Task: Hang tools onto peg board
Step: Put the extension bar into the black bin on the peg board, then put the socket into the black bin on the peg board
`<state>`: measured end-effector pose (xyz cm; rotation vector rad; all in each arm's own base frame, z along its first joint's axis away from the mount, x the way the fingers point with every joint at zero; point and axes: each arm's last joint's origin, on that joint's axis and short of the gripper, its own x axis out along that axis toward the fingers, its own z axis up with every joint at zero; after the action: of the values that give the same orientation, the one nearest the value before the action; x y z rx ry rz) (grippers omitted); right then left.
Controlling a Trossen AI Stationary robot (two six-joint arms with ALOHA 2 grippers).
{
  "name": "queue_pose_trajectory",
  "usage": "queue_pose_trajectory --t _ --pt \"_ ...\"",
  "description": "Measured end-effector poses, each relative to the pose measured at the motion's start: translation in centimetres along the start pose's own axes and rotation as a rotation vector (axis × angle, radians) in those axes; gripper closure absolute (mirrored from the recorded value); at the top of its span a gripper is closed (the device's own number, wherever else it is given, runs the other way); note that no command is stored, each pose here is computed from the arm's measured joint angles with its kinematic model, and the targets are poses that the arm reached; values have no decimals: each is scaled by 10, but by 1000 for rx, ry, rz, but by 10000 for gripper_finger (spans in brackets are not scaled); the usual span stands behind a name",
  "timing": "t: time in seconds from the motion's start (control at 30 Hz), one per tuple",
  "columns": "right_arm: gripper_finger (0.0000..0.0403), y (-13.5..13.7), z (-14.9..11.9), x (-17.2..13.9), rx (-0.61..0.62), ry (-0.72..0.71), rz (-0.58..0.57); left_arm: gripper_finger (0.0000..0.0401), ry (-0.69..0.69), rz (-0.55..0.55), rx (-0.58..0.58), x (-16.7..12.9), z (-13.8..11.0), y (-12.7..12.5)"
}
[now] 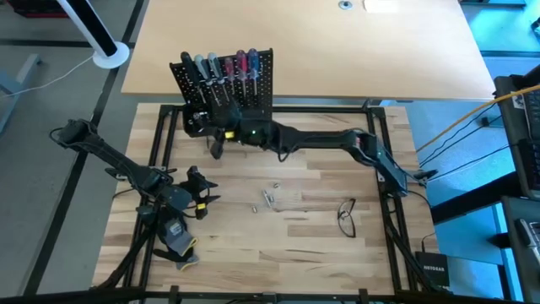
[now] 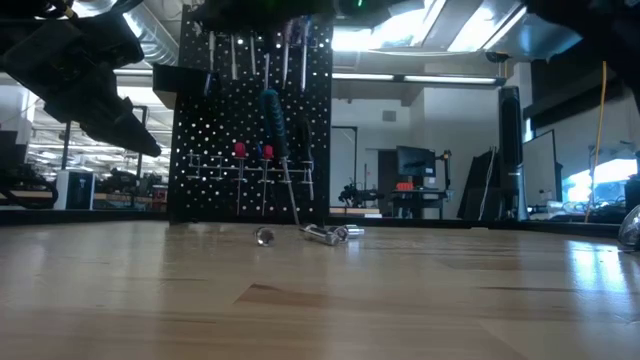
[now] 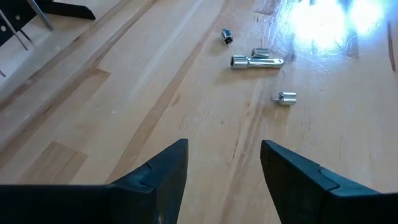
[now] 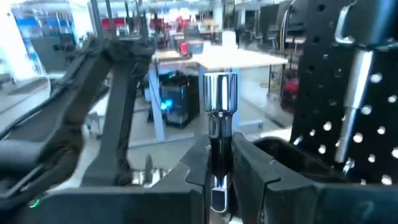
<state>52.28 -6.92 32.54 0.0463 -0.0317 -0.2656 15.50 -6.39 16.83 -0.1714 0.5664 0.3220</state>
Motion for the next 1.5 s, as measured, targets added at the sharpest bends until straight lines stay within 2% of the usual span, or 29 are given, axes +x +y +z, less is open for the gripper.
queue_pose_trajectory --t 0.2,0.33,0.57,0.73,0.87,1.13,1.23,1.37,1.5 --pt "355 -26 -17 15 42 -104 -31 210 2 -1 0 0 0 0" --pt "346 -33 -25 19 65 -111 -41 210 3 0 -5 0 -1 0" --pt "269 -34 -28 20 59 -92 -36 210 3 -1 -6 0 -1 0" --pt "219 -33 -7 11 32 -81 -23 210 4 -1 -6 0 -1 0" --pt "200 -28 16 -8 18 68 24 210 5 -1 -6 0 -1 0" --pt "196 6 41 -73 -85 525 67 210 3 -3 0 0 0 0" --pt "196 26 34 -93 -140 689 73 210 3 -3 -3 0 0 0" --pt "196 55 15 -115 -222 888 99 210 12 -7 -66 0 -1 0" --pt "196 83 -22 -129 -280 1000 151 210 85 -111 4 0 -3 -3"
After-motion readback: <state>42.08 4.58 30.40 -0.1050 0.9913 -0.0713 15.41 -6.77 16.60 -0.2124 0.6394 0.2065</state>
